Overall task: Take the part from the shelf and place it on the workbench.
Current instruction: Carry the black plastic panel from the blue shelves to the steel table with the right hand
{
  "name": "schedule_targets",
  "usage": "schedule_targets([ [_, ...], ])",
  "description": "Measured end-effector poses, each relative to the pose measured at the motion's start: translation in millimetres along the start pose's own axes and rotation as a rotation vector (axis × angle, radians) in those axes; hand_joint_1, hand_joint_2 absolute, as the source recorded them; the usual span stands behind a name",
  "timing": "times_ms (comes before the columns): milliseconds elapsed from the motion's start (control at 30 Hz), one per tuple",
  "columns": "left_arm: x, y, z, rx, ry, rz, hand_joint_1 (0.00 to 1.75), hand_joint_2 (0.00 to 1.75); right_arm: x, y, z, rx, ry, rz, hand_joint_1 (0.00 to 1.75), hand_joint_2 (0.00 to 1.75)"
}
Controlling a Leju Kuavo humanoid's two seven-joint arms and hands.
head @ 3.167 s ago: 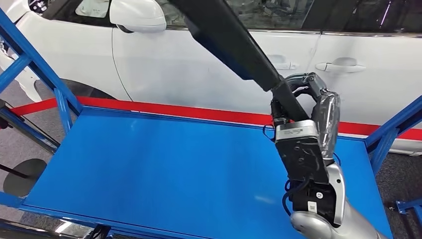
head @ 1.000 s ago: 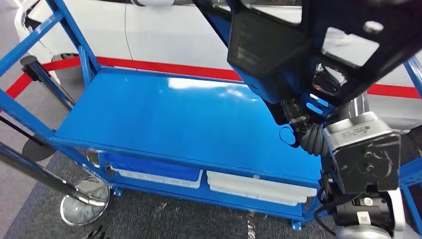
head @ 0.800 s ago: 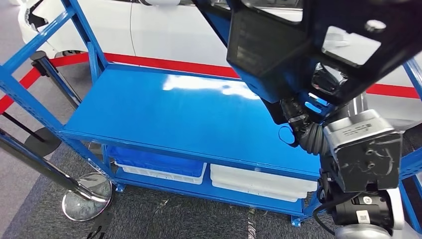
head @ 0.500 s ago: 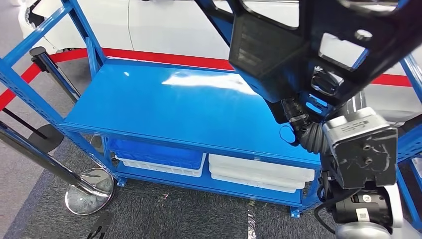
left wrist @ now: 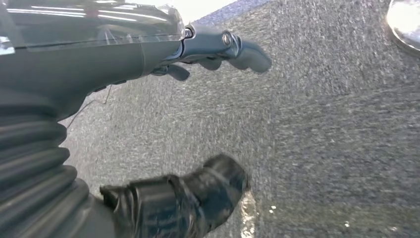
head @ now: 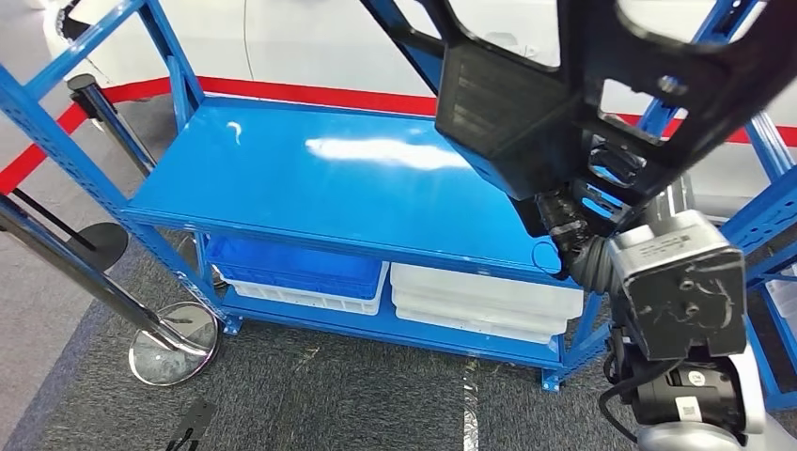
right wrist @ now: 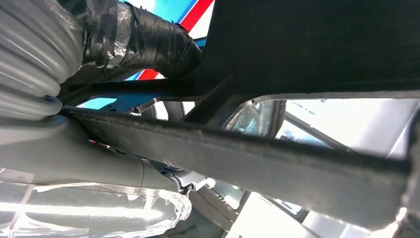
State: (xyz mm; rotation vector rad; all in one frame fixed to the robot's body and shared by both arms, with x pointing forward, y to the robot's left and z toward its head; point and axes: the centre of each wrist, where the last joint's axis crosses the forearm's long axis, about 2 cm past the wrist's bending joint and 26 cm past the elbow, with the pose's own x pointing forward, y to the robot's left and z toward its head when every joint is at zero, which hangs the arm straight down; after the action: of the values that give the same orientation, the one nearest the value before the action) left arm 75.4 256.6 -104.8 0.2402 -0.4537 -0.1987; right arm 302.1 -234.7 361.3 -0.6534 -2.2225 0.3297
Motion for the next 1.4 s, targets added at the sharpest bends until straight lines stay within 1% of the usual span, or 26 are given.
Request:
schedule_targets([
  [367, -0.5, 0.0, 0.2, 0.004, 0.001, -0.008, 0.00, 1.75, -7.3, -2.6, 6.7, 0.009, 0.013, 0.033, 1.75, 1.75],
  [833, -2.1, -1.4, 1.1, 0.002, 0.000, -0.013, 0.00, 1.75, -4.4, -5.9, 7.0, -0.001, -0.007, 0.048, 1.75, 1.75],
  [1400, -0.1, -0.6, 0.3, 0.001, -0.028, -0.035, 0.00, 1.75, -3.8, -13.9, 6.9, -0.008, -0.030, 0.071, 1.75, 1.75],
])
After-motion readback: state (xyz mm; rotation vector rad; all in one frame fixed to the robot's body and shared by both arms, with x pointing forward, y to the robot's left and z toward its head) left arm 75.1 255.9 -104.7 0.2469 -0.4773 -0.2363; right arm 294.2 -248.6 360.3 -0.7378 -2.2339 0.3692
